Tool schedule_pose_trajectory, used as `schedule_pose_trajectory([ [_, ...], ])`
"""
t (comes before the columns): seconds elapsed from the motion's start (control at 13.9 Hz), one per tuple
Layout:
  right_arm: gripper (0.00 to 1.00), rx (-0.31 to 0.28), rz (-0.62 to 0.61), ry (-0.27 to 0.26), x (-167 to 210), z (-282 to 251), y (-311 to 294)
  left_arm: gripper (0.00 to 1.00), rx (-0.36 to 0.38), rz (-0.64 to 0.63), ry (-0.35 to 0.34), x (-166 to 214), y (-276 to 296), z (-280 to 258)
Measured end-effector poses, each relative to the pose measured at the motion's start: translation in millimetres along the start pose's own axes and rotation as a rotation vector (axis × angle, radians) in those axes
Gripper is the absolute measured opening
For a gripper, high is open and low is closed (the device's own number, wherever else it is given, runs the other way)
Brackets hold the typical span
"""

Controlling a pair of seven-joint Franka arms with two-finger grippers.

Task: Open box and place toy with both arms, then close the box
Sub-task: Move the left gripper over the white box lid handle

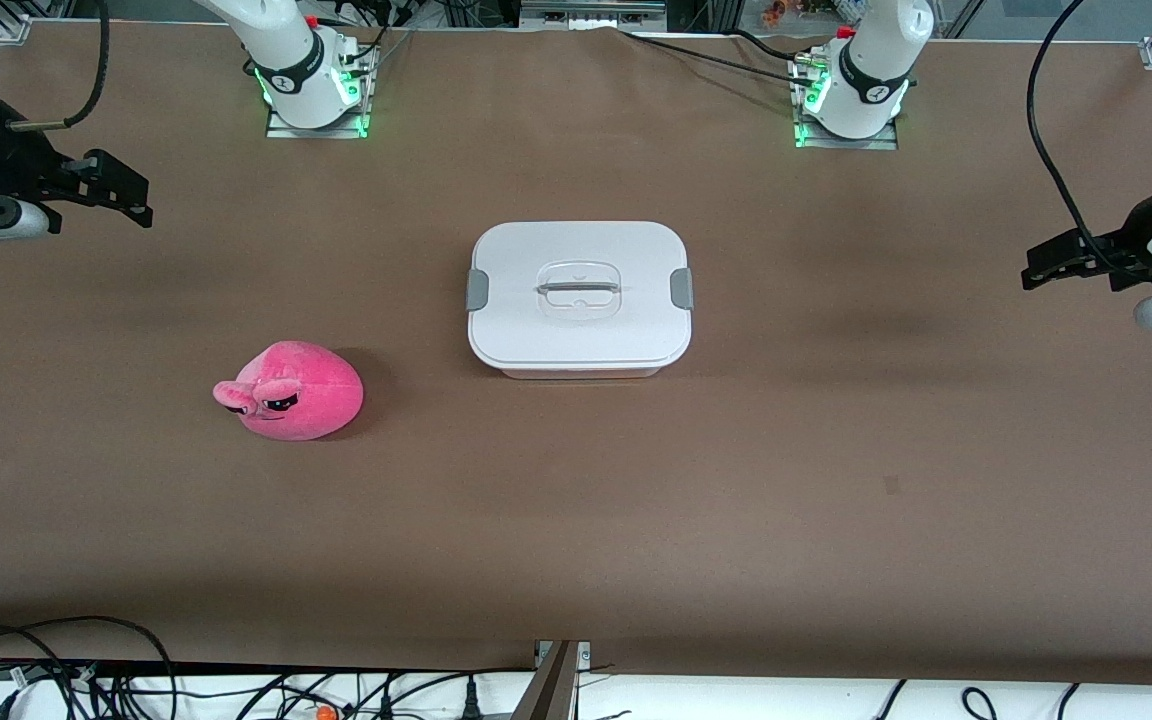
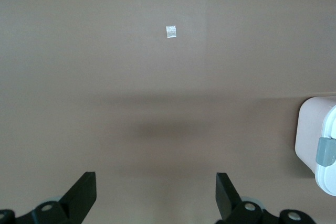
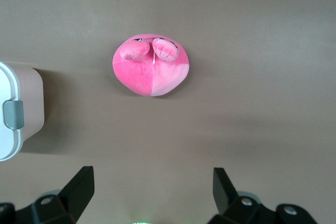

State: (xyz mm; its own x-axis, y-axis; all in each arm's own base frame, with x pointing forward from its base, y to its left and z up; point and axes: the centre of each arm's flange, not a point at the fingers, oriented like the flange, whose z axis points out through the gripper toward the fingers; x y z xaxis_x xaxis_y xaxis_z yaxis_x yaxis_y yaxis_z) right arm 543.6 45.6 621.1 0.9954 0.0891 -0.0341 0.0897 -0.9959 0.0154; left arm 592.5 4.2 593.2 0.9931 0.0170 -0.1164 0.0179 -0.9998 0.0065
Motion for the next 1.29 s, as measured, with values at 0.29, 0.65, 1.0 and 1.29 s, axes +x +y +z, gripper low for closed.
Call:
schedule_pose_trajectory([
  [0.29, 1.0, -0.004, 0.0, -0.006, 3.5, 5.1, -0.4, 1.0, 0.0, 0.001, 0.0, 0.0, 0.5, 0.0],
  [0.65, 1.0, -0.004, 0.0, -0.007, 3.6, 5.4, -0.5, 1.0, -0.007, 0.024, 0.0, -0.3, 16.0, 0.1],
  [1.0, 1.0, -0.004, -0.001, -0.007, 3.7, 5.5, -0.9, 1.0, 0.006, 0.18, -0.042, -6.7, 111.0, 15.5],
  [1.29, 1.0, -0.006, -0.001, -0.01, 4.7, 7.3, -1.0, 1.0, -0.051, 0.322, -0.122, -13.8, 204.7, 54.4],
])
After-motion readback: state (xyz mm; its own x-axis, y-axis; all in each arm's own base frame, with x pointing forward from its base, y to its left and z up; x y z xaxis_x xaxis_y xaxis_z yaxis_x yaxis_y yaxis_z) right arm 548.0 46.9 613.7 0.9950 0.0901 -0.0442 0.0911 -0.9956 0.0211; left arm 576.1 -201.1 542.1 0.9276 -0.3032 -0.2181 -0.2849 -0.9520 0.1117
